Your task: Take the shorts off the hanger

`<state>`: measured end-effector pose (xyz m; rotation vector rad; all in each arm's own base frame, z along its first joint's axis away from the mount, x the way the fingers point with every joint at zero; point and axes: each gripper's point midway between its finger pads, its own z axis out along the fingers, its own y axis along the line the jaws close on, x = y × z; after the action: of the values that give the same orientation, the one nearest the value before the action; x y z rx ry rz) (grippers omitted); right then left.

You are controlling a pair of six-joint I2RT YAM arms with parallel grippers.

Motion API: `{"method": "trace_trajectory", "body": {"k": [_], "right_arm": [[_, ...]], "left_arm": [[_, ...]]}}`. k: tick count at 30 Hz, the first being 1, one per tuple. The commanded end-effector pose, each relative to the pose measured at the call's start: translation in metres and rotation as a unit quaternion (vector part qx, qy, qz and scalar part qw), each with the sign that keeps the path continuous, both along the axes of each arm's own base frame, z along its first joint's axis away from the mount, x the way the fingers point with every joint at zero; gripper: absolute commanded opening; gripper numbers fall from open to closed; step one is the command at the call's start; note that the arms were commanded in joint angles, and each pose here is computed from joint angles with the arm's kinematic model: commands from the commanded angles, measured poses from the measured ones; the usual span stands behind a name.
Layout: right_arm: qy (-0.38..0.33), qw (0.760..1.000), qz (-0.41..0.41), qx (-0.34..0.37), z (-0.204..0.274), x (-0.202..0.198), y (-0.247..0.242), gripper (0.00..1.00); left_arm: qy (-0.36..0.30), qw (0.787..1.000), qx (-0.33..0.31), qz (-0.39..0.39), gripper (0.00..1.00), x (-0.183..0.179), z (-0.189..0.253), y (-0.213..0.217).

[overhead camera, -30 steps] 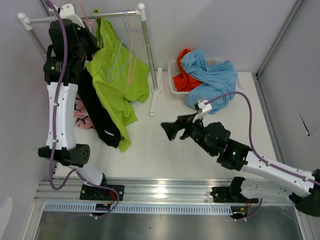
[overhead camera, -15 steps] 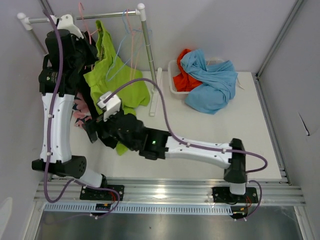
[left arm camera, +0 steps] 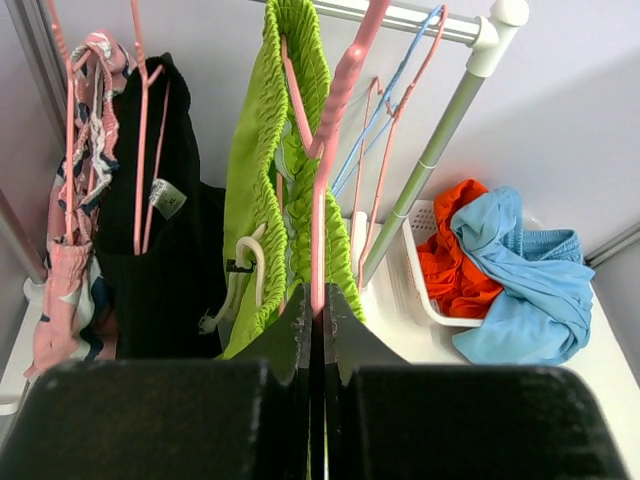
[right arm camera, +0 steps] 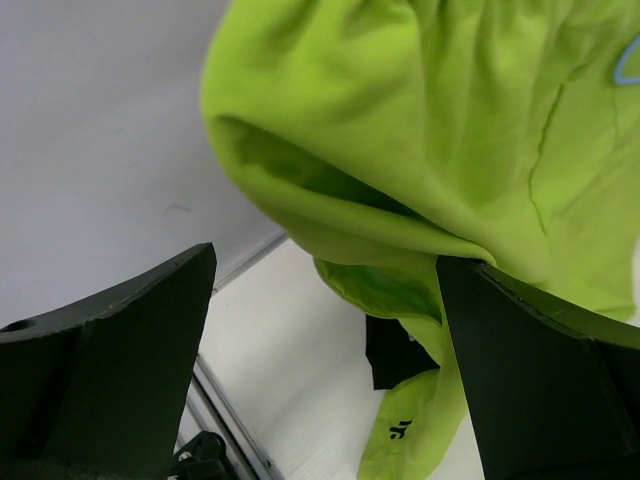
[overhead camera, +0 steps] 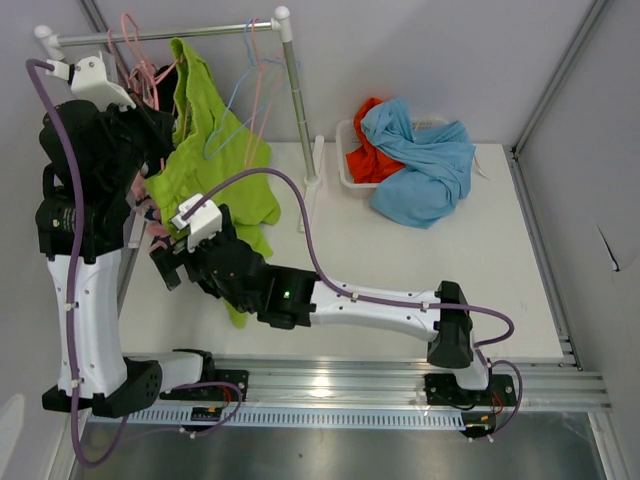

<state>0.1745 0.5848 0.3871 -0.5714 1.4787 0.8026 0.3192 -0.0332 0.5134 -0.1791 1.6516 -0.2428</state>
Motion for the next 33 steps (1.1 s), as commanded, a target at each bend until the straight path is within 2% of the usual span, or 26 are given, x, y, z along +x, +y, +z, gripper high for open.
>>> {"method": "trace_trajectory", "body": {"k": [1,4,11,17,22,24,25,27,28,29,31,33], "right_arm": [[-0.017,0.998,-0.041,0.038,0.041,-0.004,-0.022,0.99],[-0.02,0.997,-0.052,0.045,0.049,-0.018,-0.03,0.99],[-0.081,0.988,-0.127,0.023,0.061,-0.032,-0.048,0.99],[-0.106,0.981,-0.16,0.019,0.062,-0.008,-0.041,0.99],[-0.114,0.973,-0.199,0.014,0.056,0.03,-0.038,0.98],[-0.108,0.974,-0.2,0.017,0.052,0.036,-0.036,0.86],[-0.104,0.975,-0.198,0.005,0.044,0.039,-0.035,0.67],[-0.096,0.977,-0.189,-0.001,0.036,0.036,-0.033,0.5],[-0.086,0.979,-0.184,0.007,0.037,0.029,-0.034,0.35],[-0.083,0.98,-0.178,-0.012,0.018,0.024,-0.032,0.29],[-0.067,0.983,-0.168,-0.008,0.01,0.003,-0.036,0.17],[-0.059,0.985,-0.157,-0.036,-0.023,-0.013,-0.037,0.1]], "left_arm": [[-0.048,0.999,-0.005,-0.01,0.0,-0.003,0.021,-0.004],[-0.047,0.999,-0.004,-0.009,0.0,-0.001,0.02,-0.004],[-0.055,0.998,-0.01,-0.017,0.0,-0.008,0.026,-0.006],[-0.048,0.998,-0.012,-0.034,0.0,-0.017,0.025,-0.012],[-0.052,0.998,-0.015,-0.041,0.0,-0.026,0.025,-0.013],[-0.056,0.997,-0.016,-0.045,0.0,-0.029,0.027,-0.015],[-0.056,0.997,-0.015,-0.044,0.0,-0.028,0.027,-0.014],[-0.059,0.997,-0.013,-0.041,0.0,-0.028,0.031,-0.013],[-0.058,0.998,-0.012,-0.037,0.0,-0.026,0.03,-0.012],[-0.056,0.998,-0.012,-0.035,0.0,-0.025,0.03,-0.011],[-0.058,0.998,-0.01,-0.032,0.0,-0.022,0.034,-0.01],[-0.066,0.997,-0.008,-0.028,0.0,-0.021,0.041,-0.009]]}}
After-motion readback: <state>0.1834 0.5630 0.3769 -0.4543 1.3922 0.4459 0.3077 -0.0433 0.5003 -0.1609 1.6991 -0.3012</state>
